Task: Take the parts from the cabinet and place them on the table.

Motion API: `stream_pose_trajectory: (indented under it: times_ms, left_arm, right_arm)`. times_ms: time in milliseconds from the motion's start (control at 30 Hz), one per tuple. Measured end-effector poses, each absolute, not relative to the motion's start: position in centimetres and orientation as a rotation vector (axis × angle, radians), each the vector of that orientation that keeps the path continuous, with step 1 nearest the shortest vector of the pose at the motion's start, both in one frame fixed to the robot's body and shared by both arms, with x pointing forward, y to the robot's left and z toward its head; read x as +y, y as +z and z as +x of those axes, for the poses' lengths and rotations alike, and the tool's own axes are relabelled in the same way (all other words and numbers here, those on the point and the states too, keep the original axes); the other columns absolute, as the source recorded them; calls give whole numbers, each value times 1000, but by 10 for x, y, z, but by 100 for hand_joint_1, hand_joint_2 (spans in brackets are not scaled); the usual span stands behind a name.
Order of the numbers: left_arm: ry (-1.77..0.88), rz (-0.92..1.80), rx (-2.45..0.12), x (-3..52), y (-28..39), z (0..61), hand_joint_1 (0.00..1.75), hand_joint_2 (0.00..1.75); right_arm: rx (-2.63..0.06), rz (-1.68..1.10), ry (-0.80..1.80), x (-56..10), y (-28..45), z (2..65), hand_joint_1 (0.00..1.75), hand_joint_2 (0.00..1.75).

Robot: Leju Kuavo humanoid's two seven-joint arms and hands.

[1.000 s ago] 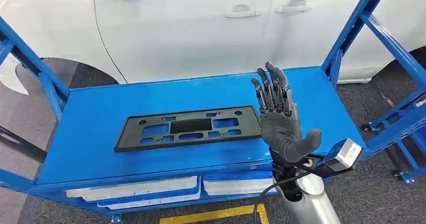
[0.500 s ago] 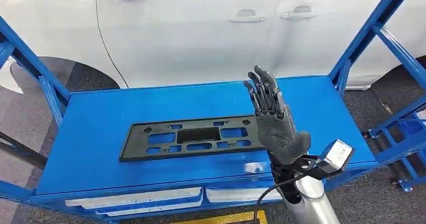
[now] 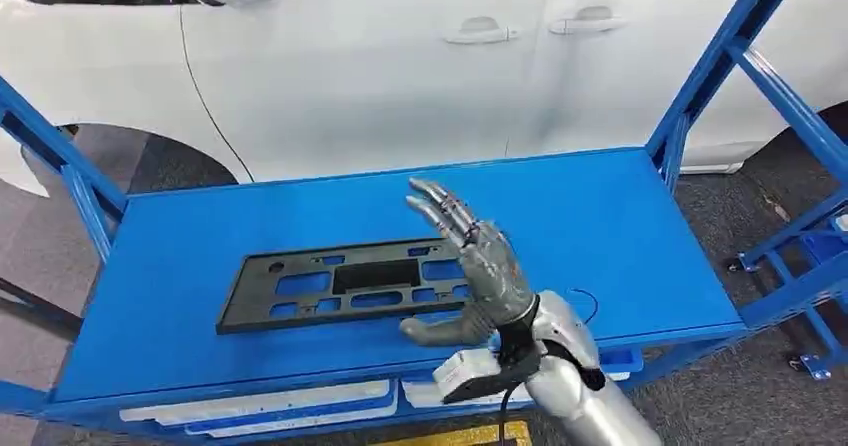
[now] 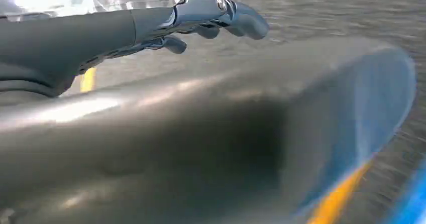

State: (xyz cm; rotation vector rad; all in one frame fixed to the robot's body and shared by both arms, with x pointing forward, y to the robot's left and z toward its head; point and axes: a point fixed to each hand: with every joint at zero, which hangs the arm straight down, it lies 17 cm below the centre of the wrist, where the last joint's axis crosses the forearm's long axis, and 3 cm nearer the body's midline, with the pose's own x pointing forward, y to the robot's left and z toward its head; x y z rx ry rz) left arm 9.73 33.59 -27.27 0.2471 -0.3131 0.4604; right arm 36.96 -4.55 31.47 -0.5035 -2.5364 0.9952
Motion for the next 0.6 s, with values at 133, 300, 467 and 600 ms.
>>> stream_pose_trajectory:
  times_ms: [133,300,467,600]
  left_arm:
    - [458,272,-207,335,-278,70,0,0]
    - [453,268,-201,334,-279,69,0,0]
    - [431,251,-235,329,-278,75,0,0]
    - [416,242,-266,328,-277,81,0,0]
  right_arm:
    - [-2534,-708,1226,-11,277,355,0,175]
    - [-2514,-729,1423,25,235,336,0,175]
    - [-2507,-755,1570,51,206,319,0,175]
    - [-2481,-681,1633,65,191,321,0,175]
